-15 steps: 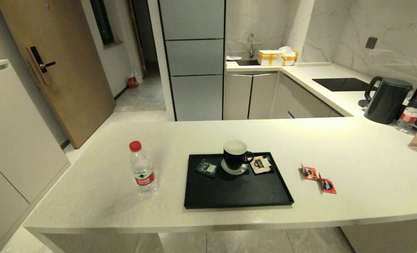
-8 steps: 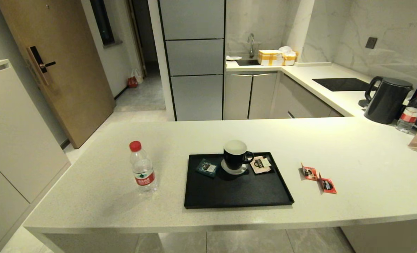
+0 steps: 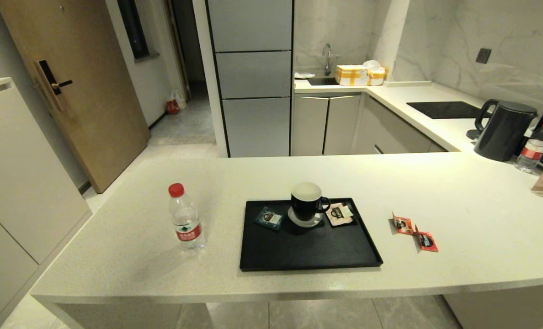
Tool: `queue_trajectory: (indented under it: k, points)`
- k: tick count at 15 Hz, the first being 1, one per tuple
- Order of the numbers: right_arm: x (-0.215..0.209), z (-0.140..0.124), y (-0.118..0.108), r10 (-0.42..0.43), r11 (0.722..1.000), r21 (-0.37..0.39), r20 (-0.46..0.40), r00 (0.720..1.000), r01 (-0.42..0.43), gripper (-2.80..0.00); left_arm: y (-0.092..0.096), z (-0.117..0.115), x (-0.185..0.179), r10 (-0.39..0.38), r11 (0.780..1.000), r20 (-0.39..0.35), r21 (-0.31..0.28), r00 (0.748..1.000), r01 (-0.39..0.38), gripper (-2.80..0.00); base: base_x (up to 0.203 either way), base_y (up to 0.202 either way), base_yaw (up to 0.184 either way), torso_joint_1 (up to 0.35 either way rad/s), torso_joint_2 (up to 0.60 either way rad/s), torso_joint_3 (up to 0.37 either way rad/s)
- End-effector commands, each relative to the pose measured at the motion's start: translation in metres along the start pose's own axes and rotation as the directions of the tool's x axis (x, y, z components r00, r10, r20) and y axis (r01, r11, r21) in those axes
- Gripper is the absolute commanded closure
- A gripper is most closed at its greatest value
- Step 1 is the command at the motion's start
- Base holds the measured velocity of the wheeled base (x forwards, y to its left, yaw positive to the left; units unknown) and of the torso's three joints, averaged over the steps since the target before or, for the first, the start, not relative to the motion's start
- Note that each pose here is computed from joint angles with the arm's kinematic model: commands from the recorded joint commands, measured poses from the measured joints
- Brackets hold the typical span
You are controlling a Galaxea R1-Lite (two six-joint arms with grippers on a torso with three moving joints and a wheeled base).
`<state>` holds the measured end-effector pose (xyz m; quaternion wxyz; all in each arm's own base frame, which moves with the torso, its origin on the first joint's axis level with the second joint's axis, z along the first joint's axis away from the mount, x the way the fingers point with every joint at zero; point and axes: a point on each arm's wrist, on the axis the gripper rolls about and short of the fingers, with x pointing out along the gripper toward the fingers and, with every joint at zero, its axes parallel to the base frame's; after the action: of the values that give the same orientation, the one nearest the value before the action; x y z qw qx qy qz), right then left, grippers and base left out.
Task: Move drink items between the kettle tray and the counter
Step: Return the bottled water to its original position
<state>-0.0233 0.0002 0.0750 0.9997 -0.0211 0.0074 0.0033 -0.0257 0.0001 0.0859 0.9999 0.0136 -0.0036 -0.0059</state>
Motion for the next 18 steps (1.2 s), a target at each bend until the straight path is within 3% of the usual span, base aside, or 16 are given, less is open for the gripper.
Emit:
queue_trajectory:
  k: [1,3,4,6,8,9,10,12,14,16,17,18]
  points:
    - [0.000,0.000,0.000,0.001,1.000,-0.001,-0.002,1.000,-0.001,0.00,0.000,0.013,0.000,-0.008,0.999,-0.070,-0.045,0.997,0.004,0.00,0.000,0.000,0.000,0.000,0.00,0.000]
    - [0.000,0.000,0.000,0.001,1.000,-0.001,-0.003,1.000,-0.001,0.00,0.001,0.063,0.001,-0.061,0.990,-0.208,-0.134,0.976,0.034,0.00,0.000,0.000,0.000,0.000,0.00,0.000]
    - [0.000,0.000,0.000,0.000,1.000,-0.001,-0.002,1.000,0.000,0.00,0.001,0.091,0.008,-0.105,0.982,-0.290,-0.179,0.951,0.054,0.00,0.000,0.000,0.000,0.000,0.00,0.000]
    - [0.000,0.000,0.000,0.001,1.000,-0.001,-0.002,1.000,-0.001,0.00,0.000,0.121,0.036,-0.191,0.966,-0.487,-0.248,0.852,0.075,0.00,0.000,0.000,0.000,0.000,0.00,0.000]
    - [0.000,0.000,0.000,0.001,1.000,-0.001,-0.002,1.000,-0.001,0.00,-0.002,0.116,0.067,-0.250,0.960,-0.661,-0.267,0.707,0.089,0.00,0.000,0.000,0.000,0.000,0.00,0.000]
    - [0.000,0.000,0.000,0.001,1.000,-0.001,-0.003,1.000,-0.001,0.00,-0.003,0.111,0.078,-0.269,0.957,-0.708,-0.276,0.653,0.095,0.00,0.000,0.000,0.000,0.000,0.00,0.000]
    - [0.000,0.000,0.000,0.000,1.000,-0.001,-0.002,1.000,0.000,0.00,-0.004,0.105,0.088,-0.284,0.954,-0.727,-0.282,0.626,0.105,0.00,0.000,0.000,0.000,0.000,0.00,0.000]
    - [0.000,0.000,0.000,0.001,1.000,-0.001,-0.003,1.000,-0.001,0.00,-0.005,0.089,0.115,-0.294,0.952,-0.742,-0.287,0.603,0.110,0.00,0.000,0.000,0.000,0.000,0.00,0.000]
    - [0.000,0.000,0.000,0.002,1.000,-0.001,-0.001,1.000,-0.002,0.00,-0.006,0.074,0.145,-0.296,0.951,-0.740,-0.290,0.604,0.110,0.00,0.000,0.000,0.000,0.000,0.00,0.000]
    - [0.000,0.000,0.000,0.001,1.000,-0.001,-0.003,1.000,-0.001,0.00,-0.009,0.055,0.179,-0.300,0.949,-0.706,-0.288,0.641,0.127,0.00,0.000,0.000,0.000,0.000,0.00,0.000]
    - [0.000,0.000,0.000,0.000,1.000,-0.001,-0.003,1.000,0.000,0.00,-0.010,0.047,0.196,-0.304,0.948,-0.658,-0.281,0.689,0.150,0.00,0.000,0.000,0.000,0.000,0.00,0.000]
    - [0.000,0.000,0.000,0.001,1.000,-0.001,-0.002,1.000,-0.001,0.00,-0.012,0.037,0.209,-0.307,0.947,-0.625,-0.275,0.718,0.166,0.00,0.000,0.000,0.000,0.000,0.00,0.000]
